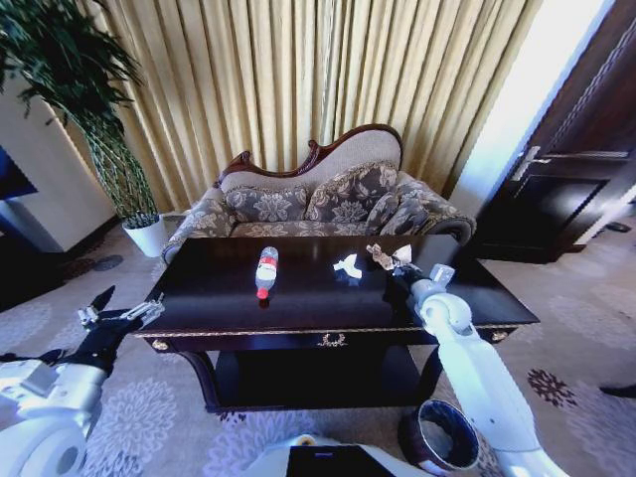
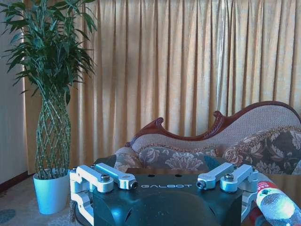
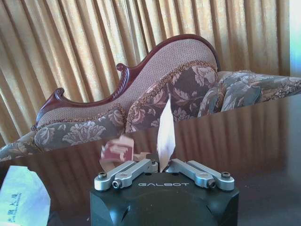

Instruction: Move to the front of the table and place the trash on the table into the trash bin.

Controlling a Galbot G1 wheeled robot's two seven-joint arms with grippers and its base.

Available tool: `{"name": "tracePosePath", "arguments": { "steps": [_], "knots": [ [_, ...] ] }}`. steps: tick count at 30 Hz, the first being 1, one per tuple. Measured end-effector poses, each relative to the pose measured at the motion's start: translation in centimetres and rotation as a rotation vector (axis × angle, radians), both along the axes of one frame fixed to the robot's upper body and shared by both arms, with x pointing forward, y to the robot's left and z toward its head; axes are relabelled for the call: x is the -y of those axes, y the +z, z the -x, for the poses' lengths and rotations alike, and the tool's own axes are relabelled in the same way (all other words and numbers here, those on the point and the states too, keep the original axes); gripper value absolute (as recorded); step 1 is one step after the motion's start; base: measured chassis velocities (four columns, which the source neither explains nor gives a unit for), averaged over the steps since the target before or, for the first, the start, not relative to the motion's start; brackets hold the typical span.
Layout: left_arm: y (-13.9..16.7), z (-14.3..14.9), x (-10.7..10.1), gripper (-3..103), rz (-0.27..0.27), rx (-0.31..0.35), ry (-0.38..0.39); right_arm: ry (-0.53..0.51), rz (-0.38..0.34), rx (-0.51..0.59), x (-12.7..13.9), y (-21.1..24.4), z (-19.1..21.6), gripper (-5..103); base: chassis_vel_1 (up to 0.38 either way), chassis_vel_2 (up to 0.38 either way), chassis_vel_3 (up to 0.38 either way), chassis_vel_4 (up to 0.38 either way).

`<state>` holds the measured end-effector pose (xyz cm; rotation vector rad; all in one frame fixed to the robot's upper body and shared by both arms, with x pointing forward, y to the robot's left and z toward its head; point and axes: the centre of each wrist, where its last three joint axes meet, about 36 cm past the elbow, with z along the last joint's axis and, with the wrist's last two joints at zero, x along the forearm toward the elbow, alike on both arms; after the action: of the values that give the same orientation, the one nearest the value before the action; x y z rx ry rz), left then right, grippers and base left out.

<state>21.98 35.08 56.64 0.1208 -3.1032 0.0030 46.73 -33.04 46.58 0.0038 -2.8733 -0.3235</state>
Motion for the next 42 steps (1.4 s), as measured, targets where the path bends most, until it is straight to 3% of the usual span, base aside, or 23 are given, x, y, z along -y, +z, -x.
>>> {"name": "tracePosePath", "arguments": {
  "steps": [8, 15, 22, 26, 33, 42],
  "knots": [
    [0.1, 0.0, -0.1, 100, -0.003, 0.006, 0.002, 0.036, 0.003, 0.095, -0.2, 2.2, 2.9, 0, 0.0, 0.0, 0.0, 0.0],
    [0.0, -0.1, 0.0, 100, -0.006, 0.022, 0.004, 0.137, 0.071, 0.239, 0.0, 6.6, 8.7, 0, 0.0, 0.0, 0.0, 0.0],
    [0.2, -0.2, 0.0, 100, 0.002, 0.037, 0.005, 0.119, 0.148, 0.328, -0.1, 7.6, 11.8, 0, 0.0, 0.0, 0.0, 0.0],
    [0.3, -0.3, -0.1, 100, 0.003, 0.04, -0.001, 0.103, 0.182, 0.319, -0.5, 6.8, 13.7, 0, 0.0, 0.0, 0.0, 0.0],
    [0.7, -0.5, -0.2, 100, -0.004, 0.048, -0.02, 0.071, 0.173, 0.259, -0.3, 5.5, 17.2, 0, 0.0, 0.0, 0.0, 0.0],
    [0.6, -0.7, 0.0, 100, -0.003, 0.046, -0.043, 0.039, 0.159, 0.257, -0.2, 6.1, 19.5, 0, 0.0, 0.0, 0.0, 0.0]
  ]
}}
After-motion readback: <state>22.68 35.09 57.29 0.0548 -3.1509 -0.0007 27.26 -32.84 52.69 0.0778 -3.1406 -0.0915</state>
